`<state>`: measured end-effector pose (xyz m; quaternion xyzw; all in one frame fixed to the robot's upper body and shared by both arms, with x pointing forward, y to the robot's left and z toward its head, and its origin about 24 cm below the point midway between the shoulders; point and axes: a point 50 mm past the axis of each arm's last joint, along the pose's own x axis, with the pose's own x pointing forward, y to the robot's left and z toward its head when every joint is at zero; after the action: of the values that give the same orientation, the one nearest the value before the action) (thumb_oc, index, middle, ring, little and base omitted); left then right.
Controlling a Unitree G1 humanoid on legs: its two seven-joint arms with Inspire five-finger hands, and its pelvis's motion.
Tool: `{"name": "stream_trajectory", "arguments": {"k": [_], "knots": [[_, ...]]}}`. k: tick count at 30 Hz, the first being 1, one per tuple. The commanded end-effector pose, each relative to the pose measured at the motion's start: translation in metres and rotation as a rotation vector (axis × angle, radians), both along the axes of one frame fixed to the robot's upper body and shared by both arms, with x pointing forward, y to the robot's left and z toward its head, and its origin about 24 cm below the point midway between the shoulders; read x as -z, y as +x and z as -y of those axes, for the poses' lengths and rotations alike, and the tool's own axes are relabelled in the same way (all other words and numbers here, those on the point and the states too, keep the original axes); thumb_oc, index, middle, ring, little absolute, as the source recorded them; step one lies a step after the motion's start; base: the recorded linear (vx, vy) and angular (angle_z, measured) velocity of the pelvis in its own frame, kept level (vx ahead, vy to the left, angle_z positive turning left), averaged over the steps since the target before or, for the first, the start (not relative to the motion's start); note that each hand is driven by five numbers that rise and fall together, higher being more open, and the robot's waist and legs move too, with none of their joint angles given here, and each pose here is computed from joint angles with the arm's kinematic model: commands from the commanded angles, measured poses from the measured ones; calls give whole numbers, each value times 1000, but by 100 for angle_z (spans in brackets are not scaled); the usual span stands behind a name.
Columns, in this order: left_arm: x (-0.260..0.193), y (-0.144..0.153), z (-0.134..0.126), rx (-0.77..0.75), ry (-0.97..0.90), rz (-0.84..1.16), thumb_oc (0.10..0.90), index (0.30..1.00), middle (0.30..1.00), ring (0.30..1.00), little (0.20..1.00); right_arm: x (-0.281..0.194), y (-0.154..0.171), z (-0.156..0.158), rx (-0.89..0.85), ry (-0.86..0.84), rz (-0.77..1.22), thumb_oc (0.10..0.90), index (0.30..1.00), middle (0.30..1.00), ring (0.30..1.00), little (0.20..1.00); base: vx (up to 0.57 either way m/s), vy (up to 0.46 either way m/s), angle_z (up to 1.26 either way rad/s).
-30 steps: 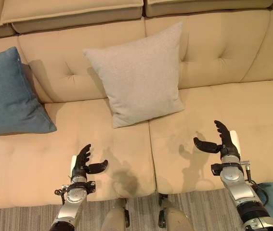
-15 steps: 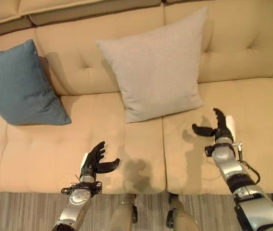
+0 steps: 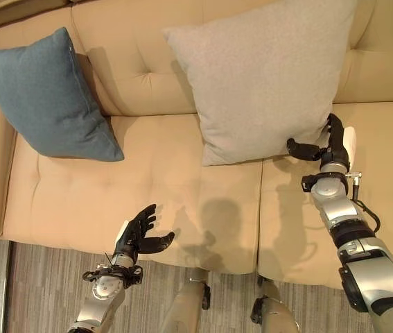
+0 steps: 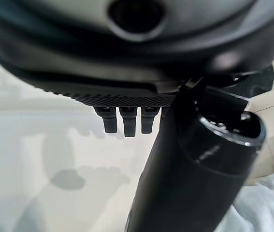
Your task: Pick up all the scattered cushions and arrange them neatly on the sofa.
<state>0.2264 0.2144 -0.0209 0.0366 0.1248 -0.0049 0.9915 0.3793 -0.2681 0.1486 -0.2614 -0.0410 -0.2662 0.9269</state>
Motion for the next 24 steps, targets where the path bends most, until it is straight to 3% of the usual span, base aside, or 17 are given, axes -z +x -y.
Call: {"name": "stream_trajectory", "arguments": {"k": [1,11,24], "knots": [[-31,8,-4,11,-28,168,800,900,900,900,900,-78,7,-13,-88,-112,282,400,300,300,300,300,60,-18,9],[-21,6,3,45,-31,120,800,900,900,900,900,-75,10,-45,-191,-52,323,400,300,300,300,300,38,-3,3],[-16,5,5,33,-33,101,800,900,900,900,900,-51,13,-60,-230,2,261,400,300,300,300,300,0,0,0]]}}
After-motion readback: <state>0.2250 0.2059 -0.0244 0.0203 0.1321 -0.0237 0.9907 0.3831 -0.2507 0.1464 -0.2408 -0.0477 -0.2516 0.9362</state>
